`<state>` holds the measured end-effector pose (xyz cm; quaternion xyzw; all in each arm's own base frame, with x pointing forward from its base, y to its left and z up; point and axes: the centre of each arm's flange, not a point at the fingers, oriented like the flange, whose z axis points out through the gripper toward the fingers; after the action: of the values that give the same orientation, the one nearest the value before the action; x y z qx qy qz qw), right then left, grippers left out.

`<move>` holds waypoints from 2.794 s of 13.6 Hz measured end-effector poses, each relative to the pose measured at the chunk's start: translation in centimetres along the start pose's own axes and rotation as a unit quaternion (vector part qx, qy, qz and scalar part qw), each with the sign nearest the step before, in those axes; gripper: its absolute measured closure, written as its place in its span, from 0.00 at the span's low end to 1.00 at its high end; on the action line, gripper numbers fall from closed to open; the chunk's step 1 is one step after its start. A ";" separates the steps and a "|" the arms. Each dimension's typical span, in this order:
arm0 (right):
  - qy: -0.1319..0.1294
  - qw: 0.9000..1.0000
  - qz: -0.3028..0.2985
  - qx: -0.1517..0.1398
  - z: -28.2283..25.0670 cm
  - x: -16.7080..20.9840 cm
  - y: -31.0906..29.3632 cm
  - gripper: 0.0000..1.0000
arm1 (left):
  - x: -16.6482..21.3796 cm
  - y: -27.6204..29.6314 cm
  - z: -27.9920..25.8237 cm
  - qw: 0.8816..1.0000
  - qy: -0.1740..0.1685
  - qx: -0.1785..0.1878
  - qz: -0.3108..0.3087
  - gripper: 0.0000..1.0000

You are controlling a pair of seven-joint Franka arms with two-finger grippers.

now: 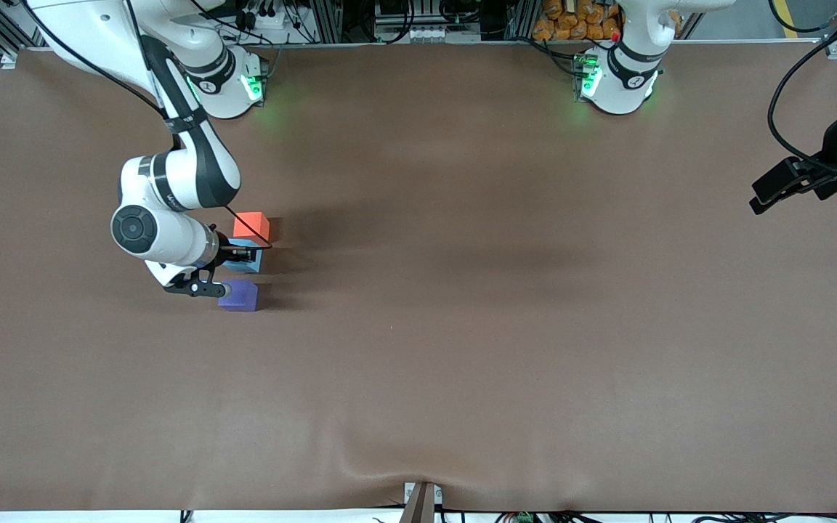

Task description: Place blue block between orange and purple blocks

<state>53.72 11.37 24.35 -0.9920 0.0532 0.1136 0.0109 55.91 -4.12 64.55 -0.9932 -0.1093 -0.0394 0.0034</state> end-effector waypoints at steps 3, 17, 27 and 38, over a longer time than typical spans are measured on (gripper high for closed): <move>0.003 1.000 -0.001 -0.001 1.2 -0.3 0.3 0.47 | -0.5 0.7 0.4 0.999 -0.014 0.004 0.028 0.00; 0.003 1.000 0.003 -0.003 3.1 0.0 0.6 0.47 | -1.6 3.5 2.1 0.998 -0.028 0.006 0.058 0.00; -0.053 0.999 0.003 -0.010 -1.4 1.4 -0.6 0.00 | -1.6 3.5 2.7 0.998 -0.030 0.007 0.058 0.00; 0.014 1.000 -0.019 0.011 -32.5 1.3 -2.2 0.00 | -1.6 3.6 2.7 0.998 -0.030 0.007 0.059 0.00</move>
<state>62.46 12.30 55.70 -0.9942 0.0359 0.0989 0.0237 55.33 -7.93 61.69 -0.9986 -0.0511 -0.0084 0.0090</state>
